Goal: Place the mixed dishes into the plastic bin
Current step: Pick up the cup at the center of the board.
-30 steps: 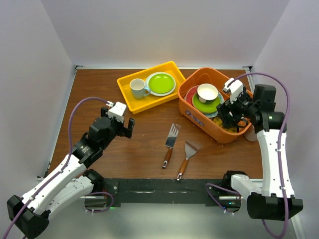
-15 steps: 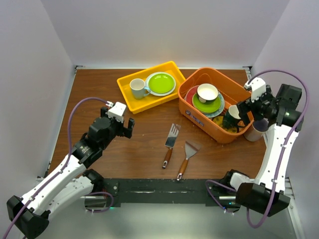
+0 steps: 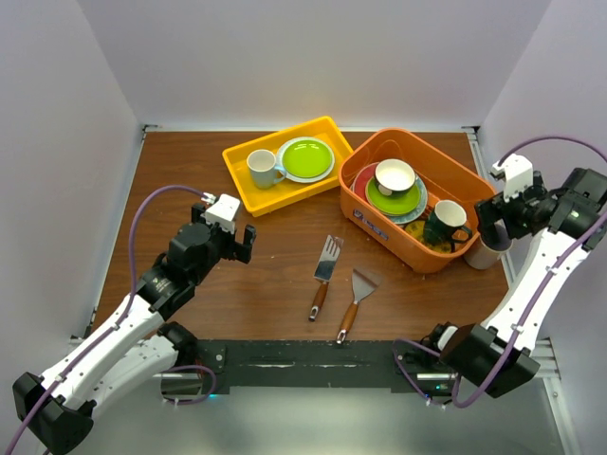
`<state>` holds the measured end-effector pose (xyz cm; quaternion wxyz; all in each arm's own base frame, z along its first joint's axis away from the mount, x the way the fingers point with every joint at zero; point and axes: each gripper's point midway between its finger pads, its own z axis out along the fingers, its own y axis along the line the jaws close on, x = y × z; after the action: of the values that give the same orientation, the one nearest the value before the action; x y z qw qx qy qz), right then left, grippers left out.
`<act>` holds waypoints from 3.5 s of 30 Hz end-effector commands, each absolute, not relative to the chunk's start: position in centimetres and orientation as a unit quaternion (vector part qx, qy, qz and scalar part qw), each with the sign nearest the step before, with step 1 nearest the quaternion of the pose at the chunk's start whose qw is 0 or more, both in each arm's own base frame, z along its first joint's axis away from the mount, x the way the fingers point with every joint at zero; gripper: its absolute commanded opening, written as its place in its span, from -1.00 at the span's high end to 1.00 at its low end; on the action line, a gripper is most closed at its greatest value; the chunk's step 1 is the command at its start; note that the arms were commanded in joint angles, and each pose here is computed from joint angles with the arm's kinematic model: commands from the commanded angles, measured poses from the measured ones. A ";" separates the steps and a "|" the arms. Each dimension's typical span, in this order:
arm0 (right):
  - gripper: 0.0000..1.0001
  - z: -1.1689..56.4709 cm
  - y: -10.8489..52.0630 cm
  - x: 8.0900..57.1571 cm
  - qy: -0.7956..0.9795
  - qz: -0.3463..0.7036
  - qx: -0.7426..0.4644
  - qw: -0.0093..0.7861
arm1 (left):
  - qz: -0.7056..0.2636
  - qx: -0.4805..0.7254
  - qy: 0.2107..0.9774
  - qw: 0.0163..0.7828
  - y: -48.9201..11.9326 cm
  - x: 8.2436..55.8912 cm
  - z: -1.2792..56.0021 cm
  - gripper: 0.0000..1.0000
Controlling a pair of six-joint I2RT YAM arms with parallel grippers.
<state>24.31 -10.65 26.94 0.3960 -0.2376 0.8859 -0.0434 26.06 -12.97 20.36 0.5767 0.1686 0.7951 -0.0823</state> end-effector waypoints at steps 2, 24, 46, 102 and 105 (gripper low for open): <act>-0.97 27.8 -10.5 23.5 0.878 -0.042 -0.262 0.399 | -0.094 0.162 0.780 0.597 -13.2 26.3 21.7 -1.00; -0.97 26.4 -12.1 21.4 0.893 -0.044 -0.268 0.359 | -0.094 0.162 0.779 0.598 -13.2 26.4 21.7 -1.00; -0.97 24.9 -13.3 20.2 0.903 -0.040 -0.270 0.332 | -0.093 0.162 0.780 0.598 -13.2 26.3 21.7 -1.00; -0.97 22.5 -15.4 18.2 0.917 -0.013 -0.260 0.303 | -0.090 0.162 0.782 0.595 -13.1 26.4 21.5 -1.00; -0.97 22.4 -15.6 18.1 0.918 -0.012 -0.259 0.301 | -0.090 0.161 0.782 0.595 -13.1 26.4 21.5 -1.00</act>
<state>19.65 -17.48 23.22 0.3189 -0.2644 0.9083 -0.0583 26.02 -12.94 20.46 0.5781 0.1682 0.7941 -0.0829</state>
